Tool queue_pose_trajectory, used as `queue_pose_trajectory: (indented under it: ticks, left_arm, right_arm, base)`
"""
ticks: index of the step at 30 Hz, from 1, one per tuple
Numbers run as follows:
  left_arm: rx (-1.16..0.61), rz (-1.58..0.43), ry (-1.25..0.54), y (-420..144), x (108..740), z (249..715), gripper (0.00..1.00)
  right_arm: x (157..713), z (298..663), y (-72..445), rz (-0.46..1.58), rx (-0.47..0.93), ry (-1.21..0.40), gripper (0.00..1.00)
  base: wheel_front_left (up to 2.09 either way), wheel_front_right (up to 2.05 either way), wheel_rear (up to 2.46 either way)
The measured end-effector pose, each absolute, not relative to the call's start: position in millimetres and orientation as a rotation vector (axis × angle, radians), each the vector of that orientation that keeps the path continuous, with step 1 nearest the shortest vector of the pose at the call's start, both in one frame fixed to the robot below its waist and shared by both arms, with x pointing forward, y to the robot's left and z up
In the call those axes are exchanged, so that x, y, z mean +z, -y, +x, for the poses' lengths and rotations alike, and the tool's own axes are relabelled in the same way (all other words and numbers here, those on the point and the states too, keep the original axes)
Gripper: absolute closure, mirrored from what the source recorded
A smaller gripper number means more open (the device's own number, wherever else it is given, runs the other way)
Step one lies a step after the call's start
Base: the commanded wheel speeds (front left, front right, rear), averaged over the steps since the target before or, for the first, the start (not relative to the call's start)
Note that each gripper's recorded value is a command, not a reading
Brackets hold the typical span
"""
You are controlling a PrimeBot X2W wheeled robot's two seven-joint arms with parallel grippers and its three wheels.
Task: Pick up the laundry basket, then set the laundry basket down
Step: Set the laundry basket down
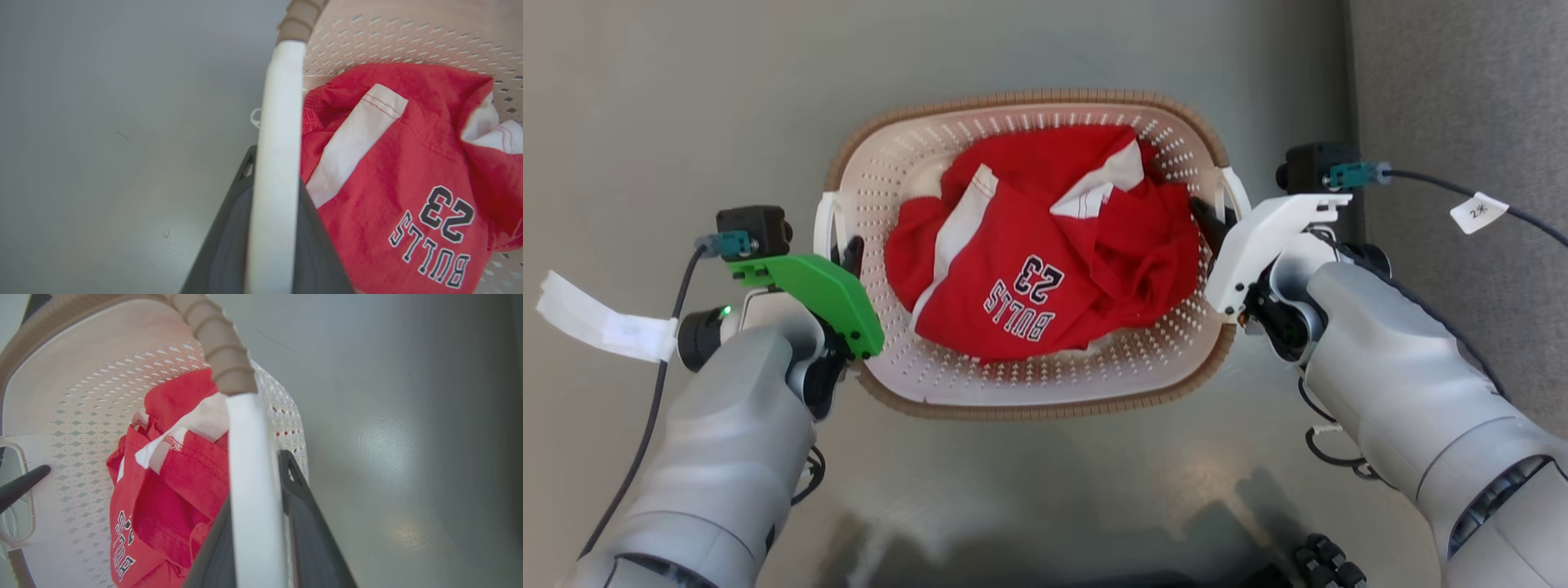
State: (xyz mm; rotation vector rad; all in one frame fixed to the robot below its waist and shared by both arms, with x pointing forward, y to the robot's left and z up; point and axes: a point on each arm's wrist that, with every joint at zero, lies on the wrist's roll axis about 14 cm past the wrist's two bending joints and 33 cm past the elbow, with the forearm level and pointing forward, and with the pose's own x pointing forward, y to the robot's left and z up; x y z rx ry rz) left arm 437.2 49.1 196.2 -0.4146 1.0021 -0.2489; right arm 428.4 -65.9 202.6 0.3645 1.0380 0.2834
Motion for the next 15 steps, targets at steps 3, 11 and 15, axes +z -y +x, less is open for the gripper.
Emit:
queue_pose_trajectory:
  ticks: [3, 11, 15]
  left_arm:
    - [-0.242, -0.416, -0.997, -50, 191, 442, 1.00]
    - [-0.230, -0.419, -1.001, -52, 174, 449, 1.00]
    - [-0.228, -0.420, -1.003, -52, 166, 453, 1.00]
  right_arm:
    - [197, 434, 65, 0.364, 0.286, -1.032, 1.00]
    - [181, 440, 63, 0.370, 0.283, -1.029, 1.00]
    - [173, 443, 63, 0.373, 0.280, -1.029, 1.00]
  base:
    - [0.00, 0.00, 0.00]
    - [0.00, 0.00, 0.00]
    - [0.00, 0.00, 0.00]
